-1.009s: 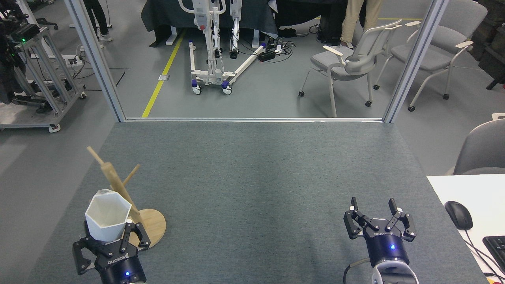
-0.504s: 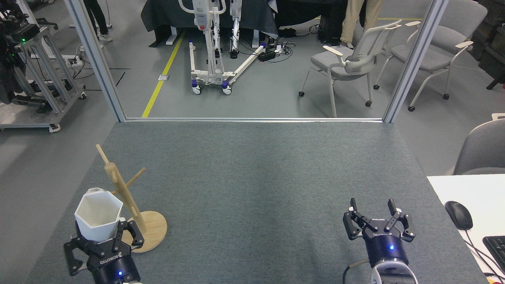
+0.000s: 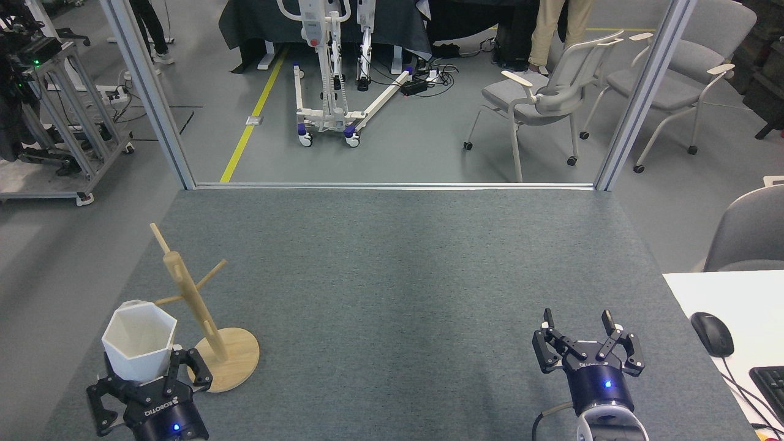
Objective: Hang cup on storage rack
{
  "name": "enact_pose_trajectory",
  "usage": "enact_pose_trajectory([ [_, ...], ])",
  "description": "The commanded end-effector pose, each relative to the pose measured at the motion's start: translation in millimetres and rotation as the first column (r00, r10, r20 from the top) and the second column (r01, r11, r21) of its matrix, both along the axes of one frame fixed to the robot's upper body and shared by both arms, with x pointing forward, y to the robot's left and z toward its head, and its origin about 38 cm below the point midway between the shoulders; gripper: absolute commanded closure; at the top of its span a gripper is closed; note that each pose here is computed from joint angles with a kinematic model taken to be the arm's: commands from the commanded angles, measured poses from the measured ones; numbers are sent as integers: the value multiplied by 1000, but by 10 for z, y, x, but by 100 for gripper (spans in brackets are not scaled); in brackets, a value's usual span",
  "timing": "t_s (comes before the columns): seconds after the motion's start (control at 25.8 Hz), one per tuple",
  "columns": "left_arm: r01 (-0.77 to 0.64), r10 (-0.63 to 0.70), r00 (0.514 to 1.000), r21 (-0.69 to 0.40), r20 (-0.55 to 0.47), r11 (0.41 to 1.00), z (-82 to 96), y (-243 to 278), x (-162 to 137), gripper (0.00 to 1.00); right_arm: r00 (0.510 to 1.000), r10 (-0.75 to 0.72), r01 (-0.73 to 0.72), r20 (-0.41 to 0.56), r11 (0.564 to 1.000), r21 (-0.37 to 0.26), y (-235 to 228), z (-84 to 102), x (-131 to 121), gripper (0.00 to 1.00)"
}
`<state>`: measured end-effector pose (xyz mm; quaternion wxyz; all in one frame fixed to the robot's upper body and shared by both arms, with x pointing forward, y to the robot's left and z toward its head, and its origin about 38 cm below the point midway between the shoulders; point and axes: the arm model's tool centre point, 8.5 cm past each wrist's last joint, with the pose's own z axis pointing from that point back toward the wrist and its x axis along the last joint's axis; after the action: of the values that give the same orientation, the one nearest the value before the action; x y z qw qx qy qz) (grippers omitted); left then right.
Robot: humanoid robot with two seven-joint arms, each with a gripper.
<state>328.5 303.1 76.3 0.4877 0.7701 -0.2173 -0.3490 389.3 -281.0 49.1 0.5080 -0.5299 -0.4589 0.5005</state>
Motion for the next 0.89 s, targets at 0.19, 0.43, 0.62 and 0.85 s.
enact_pose_trajectory([
  [0.19, -14, 14, 1000, 12, -6, 1000, 2, 47, 134, 85, 1000, 1, -1, -4, 1000, -1, 1, -11, -1, 1],
  [0.43, -13, 13, 1000, 9, -7, 1000, -6, 40, 134, 85, 1000, -1, 1, -4, 1000, -1, -5, -14, -2, 1],
  [0.62, -5, 5, 1000, 7, -15, 1000, -32, 5, 127, 85, 1000, -1, 1, -4, 1000, 0, 1, -11, 3, 1],
  [0.85, -6, 6, 1000, 7, -27, 1000, -73, -1, 124, 83, 1000, 1, -1, 3, 1000, 8, 15, 10, 15, 1],
])
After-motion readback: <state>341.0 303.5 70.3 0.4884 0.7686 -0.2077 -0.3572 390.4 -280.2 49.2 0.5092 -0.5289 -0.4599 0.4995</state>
